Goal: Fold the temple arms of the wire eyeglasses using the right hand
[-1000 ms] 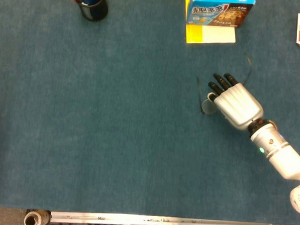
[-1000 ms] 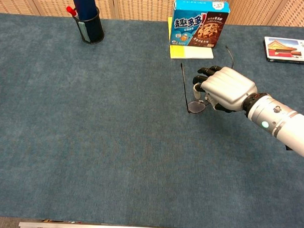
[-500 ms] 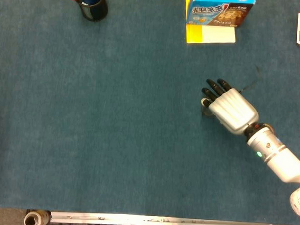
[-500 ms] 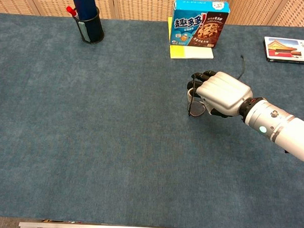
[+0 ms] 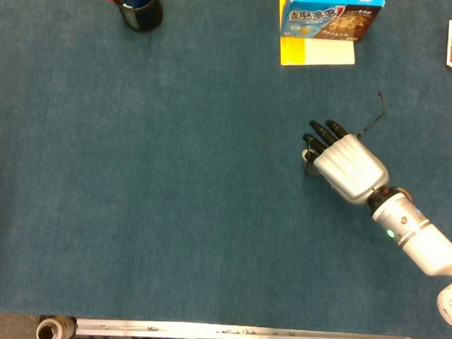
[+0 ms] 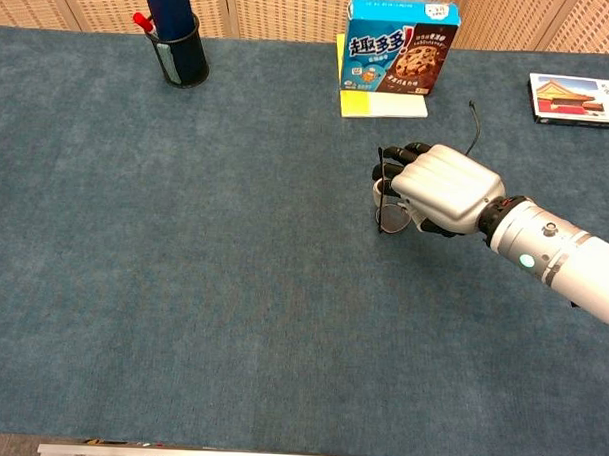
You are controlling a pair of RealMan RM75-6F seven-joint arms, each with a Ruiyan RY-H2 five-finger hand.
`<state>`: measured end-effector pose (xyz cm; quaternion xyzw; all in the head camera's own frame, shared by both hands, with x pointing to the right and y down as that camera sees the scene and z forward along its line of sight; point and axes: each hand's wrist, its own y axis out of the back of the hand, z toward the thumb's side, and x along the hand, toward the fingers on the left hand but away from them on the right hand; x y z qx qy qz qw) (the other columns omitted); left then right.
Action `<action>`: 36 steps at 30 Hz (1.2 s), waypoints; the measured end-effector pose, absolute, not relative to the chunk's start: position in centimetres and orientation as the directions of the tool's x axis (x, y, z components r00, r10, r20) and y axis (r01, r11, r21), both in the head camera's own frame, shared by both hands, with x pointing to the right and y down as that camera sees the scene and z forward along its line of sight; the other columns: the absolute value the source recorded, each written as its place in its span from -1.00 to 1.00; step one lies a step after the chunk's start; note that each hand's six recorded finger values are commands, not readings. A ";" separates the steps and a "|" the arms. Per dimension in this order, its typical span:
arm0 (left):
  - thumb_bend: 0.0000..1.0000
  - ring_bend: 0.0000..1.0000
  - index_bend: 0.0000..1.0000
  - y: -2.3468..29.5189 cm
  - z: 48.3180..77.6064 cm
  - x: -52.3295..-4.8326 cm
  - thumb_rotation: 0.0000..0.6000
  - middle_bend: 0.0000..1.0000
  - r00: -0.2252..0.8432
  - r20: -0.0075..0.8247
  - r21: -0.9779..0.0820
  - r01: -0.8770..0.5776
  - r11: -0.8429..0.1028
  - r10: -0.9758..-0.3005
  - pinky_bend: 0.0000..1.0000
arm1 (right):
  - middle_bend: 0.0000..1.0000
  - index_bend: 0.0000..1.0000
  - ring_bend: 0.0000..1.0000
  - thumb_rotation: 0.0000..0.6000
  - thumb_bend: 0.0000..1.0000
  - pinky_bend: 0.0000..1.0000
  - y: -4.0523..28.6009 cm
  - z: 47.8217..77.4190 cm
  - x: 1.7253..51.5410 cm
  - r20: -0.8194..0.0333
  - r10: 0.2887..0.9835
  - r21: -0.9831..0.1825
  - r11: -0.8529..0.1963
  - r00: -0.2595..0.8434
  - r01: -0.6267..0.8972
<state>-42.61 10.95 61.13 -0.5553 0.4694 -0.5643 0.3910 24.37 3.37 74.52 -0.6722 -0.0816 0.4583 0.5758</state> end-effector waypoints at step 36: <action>-0.80 -0.54 -0.58 10.9 61.5 -42.5 1.00 -0.65 -0.083 0.266 -0.963 -0.066 -0.261 -0.960 -0.03 | -0.58 -0.31 -0.84 1.00 0.20 -0.69 2.8 64.5 25.4 -0.223 0.745 -0.975 -0.164 0.629 -0.152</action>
